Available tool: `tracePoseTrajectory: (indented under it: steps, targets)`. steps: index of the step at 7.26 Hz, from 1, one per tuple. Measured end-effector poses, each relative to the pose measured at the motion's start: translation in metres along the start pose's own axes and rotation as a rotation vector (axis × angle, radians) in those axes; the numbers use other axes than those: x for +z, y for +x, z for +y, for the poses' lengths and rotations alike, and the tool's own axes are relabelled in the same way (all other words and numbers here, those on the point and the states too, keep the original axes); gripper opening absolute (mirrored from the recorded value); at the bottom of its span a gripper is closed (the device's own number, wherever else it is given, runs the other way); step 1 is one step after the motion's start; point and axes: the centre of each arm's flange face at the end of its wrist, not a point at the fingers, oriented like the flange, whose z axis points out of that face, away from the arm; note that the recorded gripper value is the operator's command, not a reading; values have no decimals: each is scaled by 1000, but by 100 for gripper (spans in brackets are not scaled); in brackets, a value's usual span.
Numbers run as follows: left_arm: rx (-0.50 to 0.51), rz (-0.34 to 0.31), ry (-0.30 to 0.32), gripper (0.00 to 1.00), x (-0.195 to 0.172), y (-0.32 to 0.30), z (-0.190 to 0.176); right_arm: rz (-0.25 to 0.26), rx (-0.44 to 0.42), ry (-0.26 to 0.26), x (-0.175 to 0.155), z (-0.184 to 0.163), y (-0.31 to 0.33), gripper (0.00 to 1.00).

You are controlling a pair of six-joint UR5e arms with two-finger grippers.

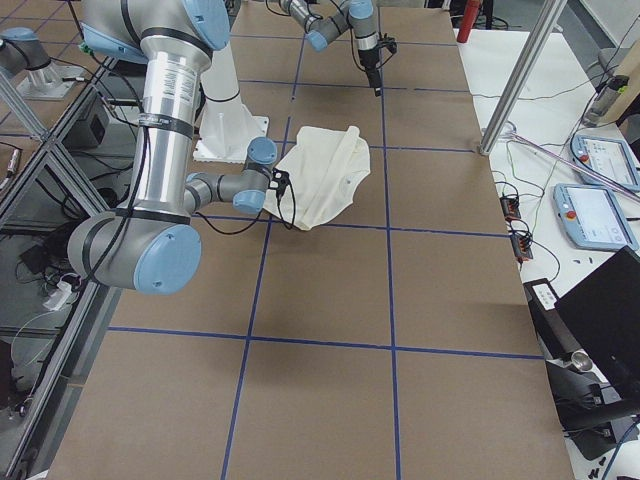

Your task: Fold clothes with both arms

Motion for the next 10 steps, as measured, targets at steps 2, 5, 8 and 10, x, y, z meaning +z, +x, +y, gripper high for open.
tracePoseTrajectory:
  steps: [2, 5, 8, 10]
  targets:
    - [-10, 6, -5, 98, -1, 2, 3, -12, -14, -22, -7, 12, -4, 100]
    - [-119, 25, -117, 93, 11, 15, 88, -119, 7, 99, -54, -24, -30, 100]
    - [-371, -31, -281, 88, 27, 25, 226, -212, 34, 236, -110, -60, -45, 100]
    - [-463, -83, -295, 80, 38, 17, 270, -231, 33, 262, -119, -66, -50, 100]
